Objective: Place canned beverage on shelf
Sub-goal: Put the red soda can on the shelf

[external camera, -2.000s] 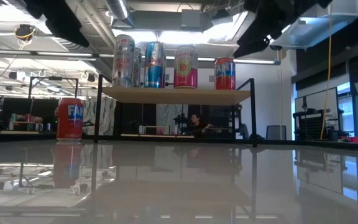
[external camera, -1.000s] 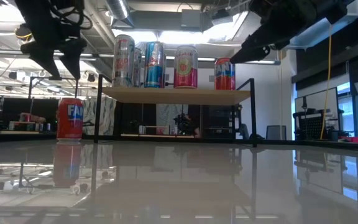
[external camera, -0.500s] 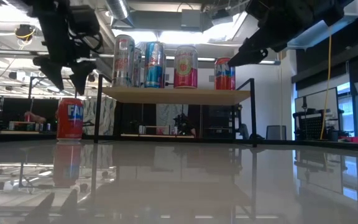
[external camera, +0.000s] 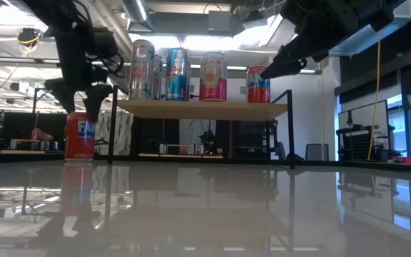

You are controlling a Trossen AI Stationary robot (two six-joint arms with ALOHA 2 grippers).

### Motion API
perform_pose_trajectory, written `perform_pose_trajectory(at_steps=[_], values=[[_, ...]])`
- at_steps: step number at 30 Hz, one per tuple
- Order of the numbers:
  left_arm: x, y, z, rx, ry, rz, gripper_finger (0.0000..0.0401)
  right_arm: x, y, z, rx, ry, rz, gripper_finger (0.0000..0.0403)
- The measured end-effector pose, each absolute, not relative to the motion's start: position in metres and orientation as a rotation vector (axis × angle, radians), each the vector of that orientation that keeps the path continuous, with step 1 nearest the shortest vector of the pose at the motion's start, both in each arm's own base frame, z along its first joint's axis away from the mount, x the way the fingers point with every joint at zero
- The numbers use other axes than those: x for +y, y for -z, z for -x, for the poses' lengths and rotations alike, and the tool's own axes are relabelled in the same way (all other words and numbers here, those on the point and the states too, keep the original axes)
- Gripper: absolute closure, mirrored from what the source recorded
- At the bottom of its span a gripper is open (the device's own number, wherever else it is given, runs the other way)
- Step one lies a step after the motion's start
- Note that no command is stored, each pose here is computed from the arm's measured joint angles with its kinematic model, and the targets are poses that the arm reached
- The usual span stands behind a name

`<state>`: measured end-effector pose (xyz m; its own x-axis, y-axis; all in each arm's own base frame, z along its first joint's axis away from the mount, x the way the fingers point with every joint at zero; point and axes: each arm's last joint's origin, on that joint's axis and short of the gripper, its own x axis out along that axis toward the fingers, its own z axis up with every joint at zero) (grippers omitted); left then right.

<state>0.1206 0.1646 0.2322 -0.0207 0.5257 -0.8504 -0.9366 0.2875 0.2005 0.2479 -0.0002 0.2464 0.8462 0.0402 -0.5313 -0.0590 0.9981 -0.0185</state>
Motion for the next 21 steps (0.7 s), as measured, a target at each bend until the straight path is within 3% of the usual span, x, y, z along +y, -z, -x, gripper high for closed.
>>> perform_pose_trajectory(at_steps=[8, 17, 21], values=[[0.174, -0.218, -0.122, 1.113, -1.189, 0.548, 0.0030, 0.000, -0.247, -0.248, 0.557, -0.052, 0.035, 0.0029], [0.171, -0.217, -0.124, 1.145, -1.140, 0.557, 0.0119, 0.000, -0.247, -0.248, 0.557, -0.052, 0.035, 0.0029], [0.167, -0.217, -0.125, 1.179, -1.126, 0.536, 0.0126, 0.000, -0.247, -0.248, 0.557, -0.052, 0.034, 0.0029]])
